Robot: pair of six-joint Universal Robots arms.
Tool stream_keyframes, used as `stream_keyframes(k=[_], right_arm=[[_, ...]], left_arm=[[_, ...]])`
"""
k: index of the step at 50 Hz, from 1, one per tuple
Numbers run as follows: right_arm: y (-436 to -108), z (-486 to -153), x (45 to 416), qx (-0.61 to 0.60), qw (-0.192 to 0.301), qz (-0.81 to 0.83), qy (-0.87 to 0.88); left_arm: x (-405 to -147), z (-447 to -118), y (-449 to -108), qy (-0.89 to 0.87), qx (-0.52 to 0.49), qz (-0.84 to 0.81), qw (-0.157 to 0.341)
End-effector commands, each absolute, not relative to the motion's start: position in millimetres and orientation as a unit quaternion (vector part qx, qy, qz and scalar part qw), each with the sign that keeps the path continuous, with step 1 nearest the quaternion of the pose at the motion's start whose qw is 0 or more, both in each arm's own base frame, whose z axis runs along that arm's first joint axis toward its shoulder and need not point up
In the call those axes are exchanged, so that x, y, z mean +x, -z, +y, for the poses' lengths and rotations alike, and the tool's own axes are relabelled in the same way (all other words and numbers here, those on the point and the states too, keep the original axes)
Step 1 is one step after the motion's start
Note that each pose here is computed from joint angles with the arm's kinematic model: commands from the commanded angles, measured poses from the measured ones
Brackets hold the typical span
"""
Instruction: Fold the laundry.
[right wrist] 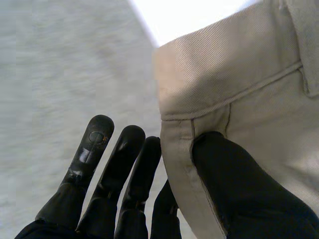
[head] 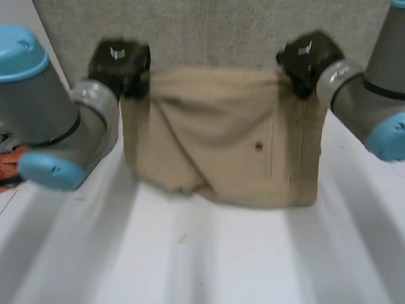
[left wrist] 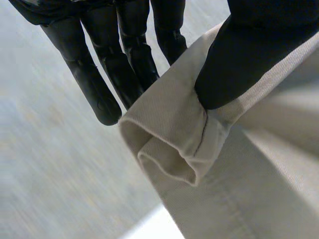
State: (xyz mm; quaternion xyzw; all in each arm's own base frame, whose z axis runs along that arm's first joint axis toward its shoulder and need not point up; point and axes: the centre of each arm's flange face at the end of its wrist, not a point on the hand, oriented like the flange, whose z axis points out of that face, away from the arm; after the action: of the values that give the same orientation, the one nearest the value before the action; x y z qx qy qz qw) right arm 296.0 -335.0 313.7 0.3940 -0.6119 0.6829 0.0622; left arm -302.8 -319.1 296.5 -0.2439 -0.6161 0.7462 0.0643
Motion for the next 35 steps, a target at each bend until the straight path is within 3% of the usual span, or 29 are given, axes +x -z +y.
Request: stream_keyframes(k=[1,6,10,14,21,27,31,35], right_arm=[[-415,-367,301,0.238,0.105,-0.424,-0.867],[-441,-359,298,0.211,0.099,-0.382,-0.894],[-433,-357,299,0.229,0.092,-0.400,-0.883],[-403,-358,302,0.267,0.071,-0.449,-0.850],[-324,-359,300,0.327,0.047,-0.550,-0.767],[-217,-341,293,0.386,0.032,-0.652,-0.652],[-183,-326,287,0.403,0.026,-0.686,-0.606],[-165,-307,280,0.415,0.022,-0.710,-0.569]], left_arm=[[-312,-342,-409,-0.911,-0.151,-0.381,0.039],[-309,-331,-435,-0.931,-0.122,-0.341,0.042],[-315,-324,-416,-0.916,-0.137,-0.375,0.048],[-317,-323,-373,-0.884,-0.166,-0.434,0.047],[-310,-310,-288,-0.811,-0.218,-0.541,0.038],[-311,-277,-194,-0.707,-0.287,-0.646,0.039],[-308,-259,-160,-0.650,-0.317,-0.690,0.037],[-300,-239,-152,-0.609,-0.338,-0.717,0.034]])
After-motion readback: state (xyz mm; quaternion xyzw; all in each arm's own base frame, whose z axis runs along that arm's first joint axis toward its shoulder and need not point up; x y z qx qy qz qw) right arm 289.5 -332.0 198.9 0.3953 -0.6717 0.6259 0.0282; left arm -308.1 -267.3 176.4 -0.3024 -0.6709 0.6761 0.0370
